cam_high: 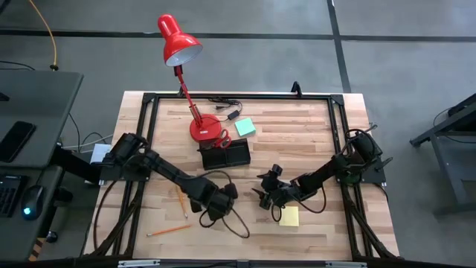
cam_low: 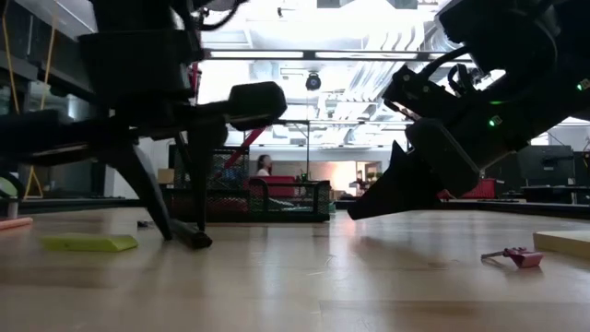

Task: Pick and place office supplies into organizer
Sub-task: Put the black pen in the desk organizer

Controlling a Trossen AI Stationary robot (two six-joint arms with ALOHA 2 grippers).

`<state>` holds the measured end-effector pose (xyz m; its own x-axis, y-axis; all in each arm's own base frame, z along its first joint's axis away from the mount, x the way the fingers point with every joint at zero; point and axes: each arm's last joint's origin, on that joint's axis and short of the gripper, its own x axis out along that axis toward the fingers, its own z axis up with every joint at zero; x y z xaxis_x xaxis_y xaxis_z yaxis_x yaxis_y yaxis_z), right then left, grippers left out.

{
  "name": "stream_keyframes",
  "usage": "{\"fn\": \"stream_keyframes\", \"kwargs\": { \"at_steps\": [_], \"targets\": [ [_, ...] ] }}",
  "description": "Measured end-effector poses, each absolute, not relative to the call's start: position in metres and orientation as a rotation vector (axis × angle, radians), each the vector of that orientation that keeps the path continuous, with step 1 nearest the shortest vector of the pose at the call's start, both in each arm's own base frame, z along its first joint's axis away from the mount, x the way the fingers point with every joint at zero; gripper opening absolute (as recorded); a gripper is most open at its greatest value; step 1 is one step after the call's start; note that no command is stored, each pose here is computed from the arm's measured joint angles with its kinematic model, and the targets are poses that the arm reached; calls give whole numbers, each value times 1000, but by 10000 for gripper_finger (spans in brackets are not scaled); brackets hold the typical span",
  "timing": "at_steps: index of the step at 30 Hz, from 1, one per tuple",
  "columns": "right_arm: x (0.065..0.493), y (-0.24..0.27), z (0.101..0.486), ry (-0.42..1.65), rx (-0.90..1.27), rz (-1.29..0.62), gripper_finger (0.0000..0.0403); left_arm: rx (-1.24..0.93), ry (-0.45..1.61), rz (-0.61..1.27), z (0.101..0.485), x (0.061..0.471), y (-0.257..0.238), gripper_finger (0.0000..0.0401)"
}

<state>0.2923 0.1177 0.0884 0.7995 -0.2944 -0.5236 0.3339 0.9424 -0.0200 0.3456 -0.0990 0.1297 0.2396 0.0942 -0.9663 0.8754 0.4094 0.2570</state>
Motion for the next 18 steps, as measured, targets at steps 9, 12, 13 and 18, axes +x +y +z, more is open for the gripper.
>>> {"fn": "stream_keyframes", "kwargs": {
  "at_steps": [9, 12, 13, 18],
  "targets": [
    [292, 117, 88, 541, 63, -362, 259, 926, 1244, -731, 121, 350, -84, 48],
    [292, 117, 88, 541, 63, -364, 259, 930, 1237, -725, 121, 351, -84, 12],
    [292, 117, 88, 541, 63, -364, 259, 927, 1230, -724, 121, 351, -85, 10],
    [292, 117, 88, 540, 61, -367, 259, 913, 1216, -705, 121, 353, -85, 5]
  ]
}}
